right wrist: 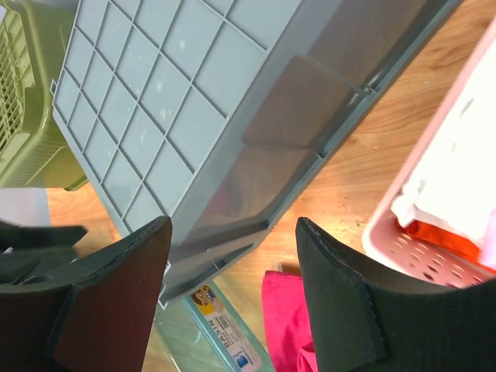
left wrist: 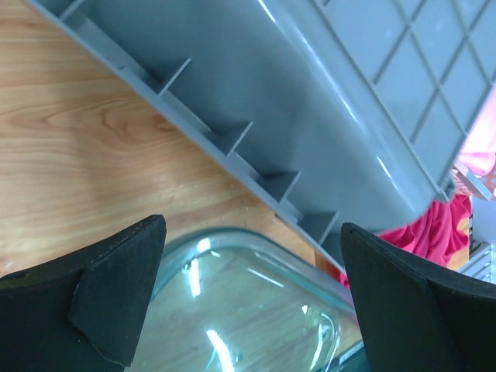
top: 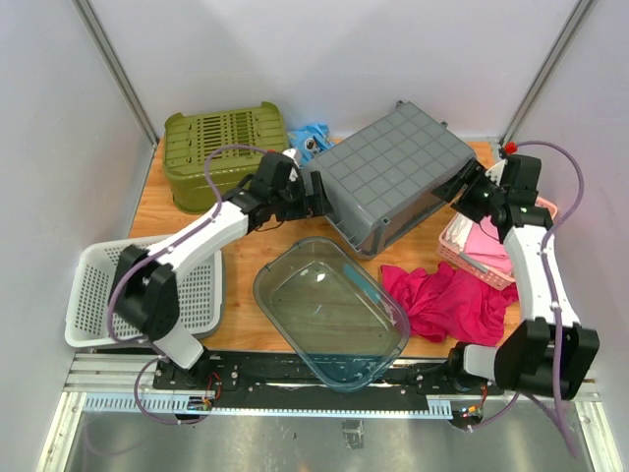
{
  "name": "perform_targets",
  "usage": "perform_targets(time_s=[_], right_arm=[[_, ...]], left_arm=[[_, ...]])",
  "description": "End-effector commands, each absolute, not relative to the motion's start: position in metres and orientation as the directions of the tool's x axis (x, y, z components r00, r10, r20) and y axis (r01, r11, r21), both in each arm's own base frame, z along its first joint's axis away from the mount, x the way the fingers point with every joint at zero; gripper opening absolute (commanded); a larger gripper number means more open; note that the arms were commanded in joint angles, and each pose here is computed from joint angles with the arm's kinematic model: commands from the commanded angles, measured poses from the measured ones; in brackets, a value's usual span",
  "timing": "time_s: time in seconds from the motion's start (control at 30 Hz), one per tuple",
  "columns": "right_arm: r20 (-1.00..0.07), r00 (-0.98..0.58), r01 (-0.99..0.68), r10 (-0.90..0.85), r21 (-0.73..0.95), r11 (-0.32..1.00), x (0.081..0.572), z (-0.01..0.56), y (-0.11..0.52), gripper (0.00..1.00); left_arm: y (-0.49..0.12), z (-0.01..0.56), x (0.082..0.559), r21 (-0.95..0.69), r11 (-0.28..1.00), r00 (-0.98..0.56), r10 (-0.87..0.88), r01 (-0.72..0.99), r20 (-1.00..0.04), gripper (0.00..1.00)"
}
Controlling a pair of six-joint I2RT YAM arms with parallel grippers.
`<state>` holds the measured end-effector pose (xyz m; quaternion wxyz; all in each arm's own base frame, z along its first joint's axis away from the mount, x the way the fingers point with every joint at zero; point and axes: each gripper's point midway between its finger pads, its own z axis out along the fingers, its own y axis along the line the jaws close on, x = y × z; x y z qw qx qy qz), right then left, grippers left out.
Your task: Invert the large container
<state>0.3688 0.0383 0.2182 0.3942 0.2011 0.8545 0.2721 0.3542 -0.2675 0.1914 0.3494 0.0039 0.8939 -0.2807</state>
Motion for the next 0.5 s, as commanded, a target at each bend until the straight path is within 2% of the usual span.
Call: perform_targets(time_s=[0.0, 0.23, 0.47], right_arm=[[-0.66, -0.585, 0.118, 0.471, 0.506, 0.855, 0.338, 0.241, 0.027, 0.67], [-0.736, -0.534, 0.123, 0.417, 0.42, 0.899, 0.289, 0.277, 0.018, 0.67], [-0.718, -0.558, 0.163, 0.417, 0.398, 0.903, 0.247, 0.263, 0.018, 0.66]], left_arm=[[-0.311, 0.178, 0.372, -0.598, 0.76, -0.769, -0.217, 0.254, -0.602, 0.99], [-0.377, 0.17, 0.388, -0.675, 0.624, -0.784, -0.156, 0.393, -0.6, 0.98], [-0.437, 0.185, 0.394, -0.718, 0.507, -0.784, -0.125, 0.477, -0.608, 0.98]])
